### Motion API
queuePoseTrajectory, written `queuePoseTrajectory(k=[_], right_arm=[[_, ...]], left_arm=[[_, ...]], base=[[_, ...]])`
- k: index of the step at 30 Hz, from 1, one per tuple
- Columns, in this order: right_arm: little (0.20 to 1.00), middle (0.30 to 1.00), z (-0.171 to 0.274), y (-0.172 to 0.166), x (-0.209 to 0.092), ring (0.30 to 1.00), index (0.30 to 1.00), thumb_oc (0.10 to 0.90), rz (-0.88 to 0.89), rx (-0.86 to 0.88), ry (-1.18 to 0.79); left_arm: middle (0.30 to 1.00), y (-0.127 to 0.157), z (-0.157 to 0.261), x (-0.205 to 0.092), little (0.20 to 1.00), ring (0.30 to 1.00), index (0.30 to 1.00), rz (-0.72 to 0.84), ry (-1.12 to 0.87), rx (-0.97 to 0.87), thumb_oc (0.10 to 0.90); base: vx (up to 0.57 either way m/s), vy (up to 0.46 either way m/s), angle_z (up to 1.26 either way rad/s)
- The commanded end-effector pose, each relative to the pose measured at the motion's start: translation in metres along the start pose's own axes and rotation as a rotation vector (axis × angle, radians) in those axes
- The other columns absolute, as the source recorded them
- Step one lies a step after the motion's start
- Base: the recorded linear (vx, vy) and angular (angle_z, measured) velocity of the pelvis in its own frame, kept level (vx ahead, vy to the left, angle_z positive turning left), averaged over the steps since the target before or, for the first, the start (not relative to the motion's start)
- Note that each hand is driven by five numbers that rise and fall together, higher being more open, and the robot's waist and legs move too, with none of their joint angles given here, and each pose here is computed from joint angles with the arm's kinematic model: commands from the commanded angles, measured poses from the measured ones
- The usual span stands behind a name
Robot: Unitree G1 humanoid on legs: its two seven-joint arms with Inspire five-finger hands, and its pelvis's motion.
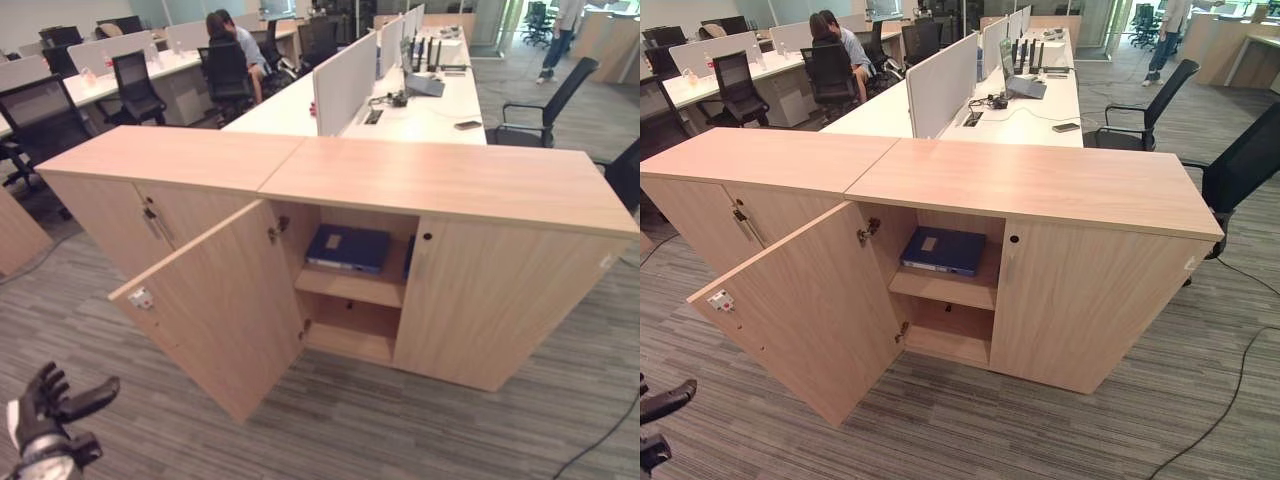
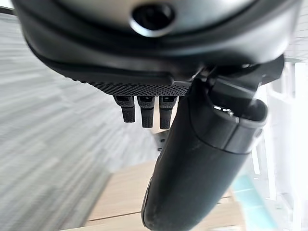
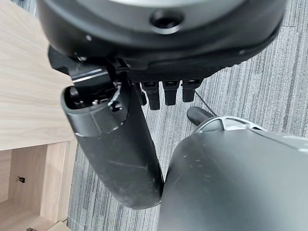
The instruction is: Put the empty folder in the office cabinet
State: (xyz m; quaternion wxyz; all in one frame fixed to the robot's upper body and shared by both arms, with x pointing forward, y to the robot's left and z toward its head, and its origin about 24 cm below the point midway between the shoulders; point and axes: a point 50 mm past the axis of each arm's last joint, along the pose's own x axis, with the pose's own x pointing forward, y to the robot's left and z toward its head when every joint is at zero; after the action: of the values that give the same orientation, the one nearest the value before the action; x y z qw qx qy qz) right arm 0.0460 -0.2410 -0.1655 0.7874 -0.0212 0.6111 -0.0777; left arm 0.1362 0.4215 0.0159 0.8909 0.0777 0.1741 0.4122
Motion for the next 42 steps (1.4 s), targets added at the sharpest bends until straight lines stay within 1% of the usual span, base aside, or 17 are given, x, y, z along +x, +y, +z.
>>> queuePoseTrajectory(k=[1, 12, 16, 18, 23, 25, 26, 27, 30, 31, 32, 33, 36, 37, 40, 41, 42], right_arm=[[0.900, 0.900, 0.014, -0.004, 0.002, 0.900, 0.900, 0.800, 0.005, -0.036, -0.022], [0.900, 0.900, 0.017, -0.010, 0.001, 0.900, 0.900, 0.800, 0.005, -0.040, -0.028], [0.900, 0.900, 0.018, -0.011, 0.001, 0.900, 0.900, 0.800, 0.008, -0.040, -0.034], [0.900, 0.900, 0.018, -0.011, 0.001, 0.900, 0.900, 0.800, 0.008, -0.036, -0.033], [0.900, 0.900, 0.020, -0.009, 0.001, 0.900, 0.900, 0.800, 0.017, -0.035, -0.042], [0.900, 0.900, 0.020, -0.010, 0.001, 0.900, 0.900, 0.800, 0.016, -0.034, -0.042], [0.900, 0.900, 0.021, -0.005, 0.001, 0.900, 0.900, 0.800, 0.028, -0.029, -0.055], [0.900, 0.900, 0.020, -0.005, 0.001, 0.900, 0.900, 0.800, 0.028, -0.030, -0.054], [0.900, 0.900, 0.019, 0.005, 0.001, 0.900, 0.900, 0.800, 0.056, -0.024, -0.063], [0.900, 0.900, 0.018, 0.010, 0.001, 0.900, 0.900, 0.800, 0.067, -0.016, -0.069], [0.900, 0.900, 0.018, 0.009, 0.001, 0.900, 0.900, 0.800, 0.067, -0.016, -0.069], [0.900, 0.900, 0.020, 0.014, 0.001, 0.900, 0.900, 0.800, 0.080, -0.015, -0.080], [0.900, 0.900, 0.021, 0.015, 0.000, 0.900, 0.900, 0.800, 0.085, -0.021, -0.091], [0.900, 0.900, 0.024, 0.016, 0.000, 0.900, 0.900, 0.800, 0.088, -0.019, -0.107], [0.900, 0.900, 0.027, 0.017, -0.001, 0.900, 0.900, 0.800, 0.088, -0.013, -0.122], [0.900, 0.900, 0.027, 0.017, -0.001, 0.900, 0.900, 0.800, 0.088, -0.013, -0.122], [0.900, 0.900, 0.030, 0.018, -0.001, 0.900, 0.900, 0.800, 0.090, -0.007, -0.135]], left_arm=[[0.900, 0.005, 0.100, 0.024, 0.900, 0.900, 0.900, 0.022, -0.355, -0.071, 0.800], [0.900, -0.014, 0.147, 0.040, 0.900, 0.900, 0.900, -0.065, -0.410, -0.079, 0.800], [0.900, -0.034, 0.160, 0.045, 0.900, 0.900, 0.900, -0.131, -0.409, -0.086, 0.800], [0.900, -0.039, 0.162, 0.047, 0.900, 0.900, 0.900, -0.145, -0.404, -0.090, 0.800], [0.900, -0.073, 0.152, 0.051, 0.900, 0.900, 0.900, -0.236, -0.330, -0.102, 0.800], [0.900, -0.074, 0.152, 0.051, 0.900, 0.900, 0.900, -0.236, -0.331, -0.102, 0.800], [0.900, -0.094, 0.134, 0.046, 0.900, 0.900, 0.900, -0.304, -0.289, -0.118, 0.800], [0.900, -0.095, 0.133, 0.046, 0.900, 0.900, 0.900, -0.304, -0.288, -0.118, 0.800], [0.900, -0.137, 0.088, 0.023, 0.900, 0.900, 0.900, -0.454, -0.194, -0.169, 0.800], [0.900, -0.158, 0.065, 0.006, 0.900, 0.900, 0.900, -0.525, -0.139, -0.205, 0.800], [0.900, -0.158, 0.064, 0.006, 0.900, 0.900, 0.900, -0.525, -0.139, -0.205, 0.800], [0.900, -0.175, 0.036, -0.012, 0.900, 0.900, 0.900, -0.592, -0.056, -0.221, 0.800], [0.900, -0.182, 0.008, -0.028, 0.900, 0.900, 0.900, -0.634, 0.023, -0.199, 0.800], [0.900, -0.193, -0.010, -0.048, 0.900, 0.900, 0.900, -0.709, 0.067, -0.186, 0.800], [0.900, -0.207, -0.019, -0.079, 0.900, 0.900, 0.900, -0.851, 0.075, -0.195, 0.800], [0.900, -0.207, -0.019, -0.079, 0.900, 0.900, 0.900, -0.851, 0.075, -0.195, 0.800], [0.900, -0.216, -0.015, -0.099, 0.900, 0.900, 0.900, -0.959, 0.059, -0.229, 0.800]], base=[[0.00, -0.013, -0.10], [-0.01, -0.005, -0.09], [-0.01, -0.004, -0.09], [-0.01, -0.002, -0.04], [-0.01, -0.004, -0.03], [-0.02, -0.003, -0.04], [-0.02, -0.003, -0.04], [-0.03, -0.008, -0.06], [-0.03, -0.013, -0.11], [-0.02, -0.008, -0.06], [-0.01, -0.006, 0.05], [-0.01, -0.001, 0.04], [0.00, -0.002, 0.05], [0.00, 0.000, 0.00], [0.00, 0.002, -0.06], [0.00, 0.001, 0.12], [0.00, 0.000, 0.18]])
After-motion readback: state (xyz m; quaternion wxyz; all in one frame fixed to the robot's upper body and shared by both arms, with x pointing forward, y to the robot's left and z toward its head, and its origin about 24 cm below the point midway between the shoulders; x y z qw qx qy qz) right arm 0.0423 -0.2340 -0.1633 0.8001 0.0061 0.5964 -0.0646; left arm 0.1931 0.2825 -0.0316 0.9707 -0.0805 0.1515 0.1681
